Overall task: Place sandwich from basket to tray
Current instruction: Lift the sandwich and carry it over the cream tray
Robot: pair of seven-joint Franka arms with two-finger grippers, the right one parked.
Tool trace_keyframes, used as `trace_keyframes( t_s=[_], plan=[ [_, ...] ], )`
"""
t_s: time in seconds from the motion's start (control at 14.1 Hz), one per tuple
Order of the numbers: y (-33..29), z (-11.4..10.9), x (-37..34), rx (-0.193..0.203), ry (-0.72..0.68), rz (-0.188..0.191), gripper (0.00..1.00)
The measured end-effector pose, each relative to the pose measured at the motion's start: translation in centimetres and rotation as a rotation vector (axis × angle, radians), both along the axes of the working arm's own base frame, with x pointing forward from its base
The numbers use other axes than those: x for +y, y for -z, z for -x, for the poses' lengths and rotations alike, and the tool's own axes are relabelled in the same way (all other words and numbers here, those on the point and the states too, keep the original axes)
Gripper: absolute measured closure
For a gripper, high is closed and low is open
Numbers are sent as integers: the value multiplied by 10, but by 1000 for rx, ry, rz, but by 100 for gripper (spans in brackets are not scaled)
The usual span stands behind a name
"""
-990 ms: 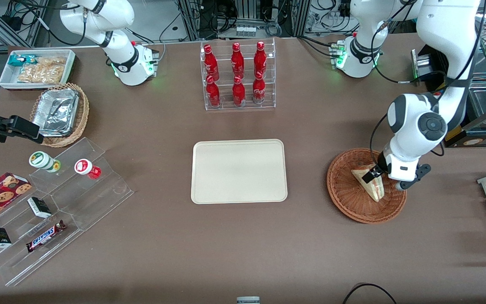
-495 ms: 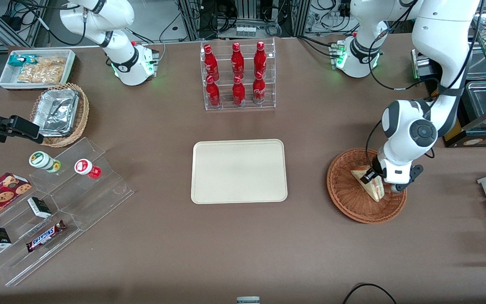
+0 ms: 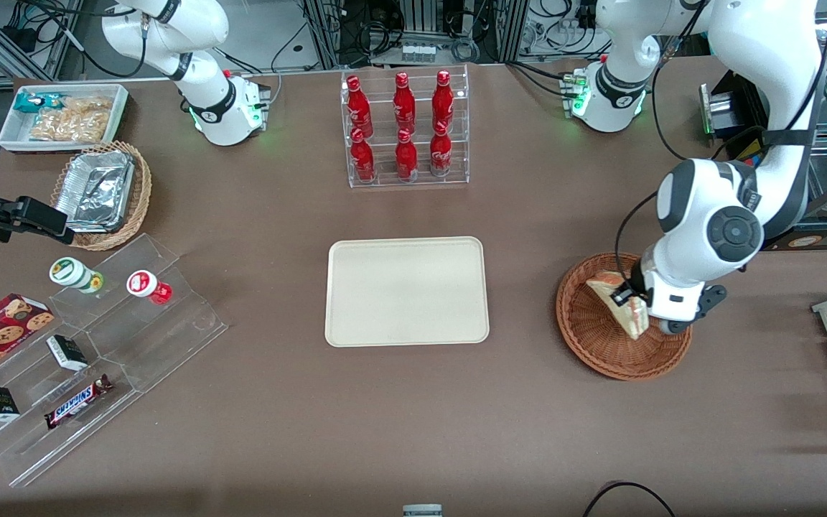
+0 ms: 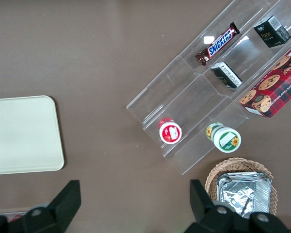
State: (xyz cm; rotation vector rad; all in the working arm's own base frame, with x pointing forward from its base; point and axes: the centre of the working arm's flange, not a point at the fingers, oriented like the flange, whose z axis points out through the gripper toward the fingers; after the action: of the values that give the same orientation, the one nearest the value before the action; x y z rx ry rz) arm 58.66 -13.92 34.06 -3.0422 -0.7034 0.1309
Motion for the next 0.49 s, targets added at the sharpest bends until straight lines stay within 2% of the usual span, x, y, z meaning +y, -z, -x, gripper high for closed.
trace_keyframes(
  t_s=[0.21, 0.49],
  plan=[
    [-2, 1, -52, -13, 245, 41, 85],
    [1, 7, -144, -32, 406, 57, 85]
  ],
)
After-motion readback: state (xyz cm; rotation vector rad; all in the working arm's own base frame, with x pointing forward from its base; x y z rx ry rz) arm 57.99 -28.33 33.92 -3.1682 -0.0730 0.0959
